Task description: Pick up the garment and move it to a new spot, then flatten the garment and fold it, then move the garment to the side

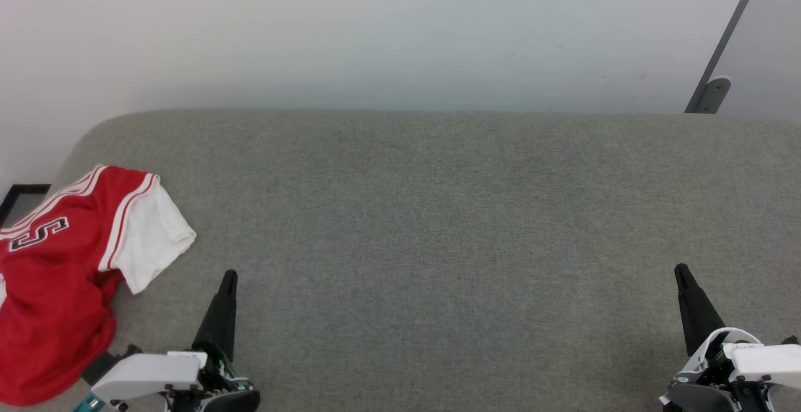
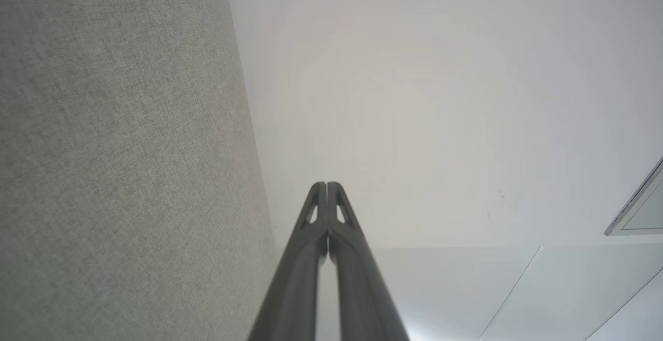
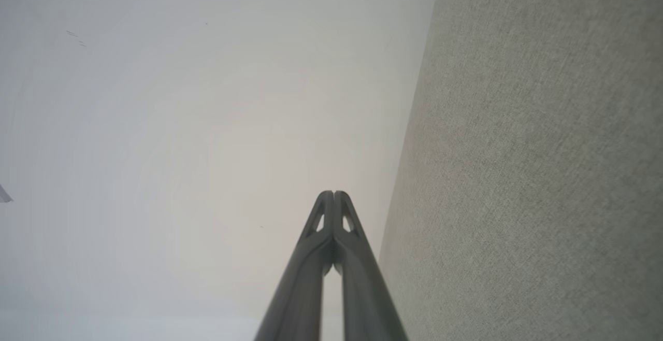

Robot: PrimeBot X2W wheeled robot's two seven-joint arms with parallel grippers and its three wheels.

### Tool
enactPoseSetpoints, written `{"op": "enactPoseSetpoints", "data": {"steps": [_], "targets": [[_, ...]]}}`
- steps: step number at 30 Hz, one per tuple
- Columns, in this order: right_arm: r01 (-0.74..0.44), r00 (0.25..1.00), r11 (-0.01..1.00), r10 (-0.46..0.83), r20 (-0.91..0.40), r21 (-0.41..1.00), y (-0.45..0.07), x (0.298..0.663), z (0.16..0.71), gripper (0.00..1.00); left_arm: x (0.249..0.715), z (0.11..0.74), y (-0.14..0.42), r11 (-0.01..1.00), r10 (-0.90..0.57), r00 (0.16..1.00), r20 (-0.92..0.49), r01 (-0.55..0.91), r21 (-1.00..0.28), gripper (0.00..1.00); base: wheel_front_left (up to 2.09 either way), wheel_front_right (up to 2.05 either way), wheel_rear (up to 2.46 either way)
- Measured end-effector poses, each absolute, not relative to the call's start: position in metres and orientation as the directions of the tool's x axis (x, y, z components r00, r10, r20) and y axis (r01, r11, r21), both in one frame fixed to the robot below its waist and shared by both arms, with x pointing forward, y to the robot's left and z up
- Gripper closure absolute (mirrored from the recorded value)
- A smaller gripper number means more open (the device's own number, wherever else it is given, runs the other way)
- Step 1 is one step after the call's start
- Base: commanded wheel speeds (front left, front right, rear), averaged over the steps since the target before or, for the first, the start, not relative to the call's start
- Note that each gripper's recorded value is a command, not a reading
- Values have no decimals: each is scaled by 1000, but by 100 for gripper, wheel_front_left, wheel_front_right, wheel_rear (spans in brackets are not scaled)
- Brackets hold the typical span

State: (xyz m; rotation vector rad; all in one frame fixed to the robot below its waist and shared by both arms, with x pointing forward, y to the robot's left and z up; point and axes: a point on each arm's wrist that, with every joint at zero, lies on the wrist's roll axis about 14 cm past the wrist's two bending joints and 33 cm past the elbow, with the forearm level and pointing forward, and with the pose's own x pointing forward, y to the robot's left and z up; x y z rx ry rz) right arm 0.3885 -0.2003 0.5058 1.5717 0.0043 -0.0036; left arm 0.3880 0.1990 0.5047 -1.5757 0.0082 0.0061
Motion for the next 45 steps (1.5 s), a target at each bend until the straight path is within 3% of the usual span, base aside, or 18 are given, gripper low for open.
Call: {"op": "enactPoseSetpoints", "data": {"steps": [31, 32, 38, 45], "targets": [[5, 1000, -1, 0, -5, 1000, -200, 389, 506, 100, 388, 505, 199, -5, -1, 1000, -9, -9, -1000, 100, 0, 0, 0], [5, 1000, -1, 0, -5, 1000, -200, 389, 506, 0, 388, 505, 199, -5, -2, 1000, -9, -9, -1000, 0, 0, 0, 0], [87, 996, -10, -6, -87, 996, -201, 376, 478, 0, 374, 475, 196, -19, -1, 995, -96, -96, -995, 0, 0, 0, 0], [69, 998, 3, -9, -69, 998, -197, 377, 484, 0, 376, 483, 194, -13, 8, 997, -75, -75, -997, 0, 0, 0, 0]]}}
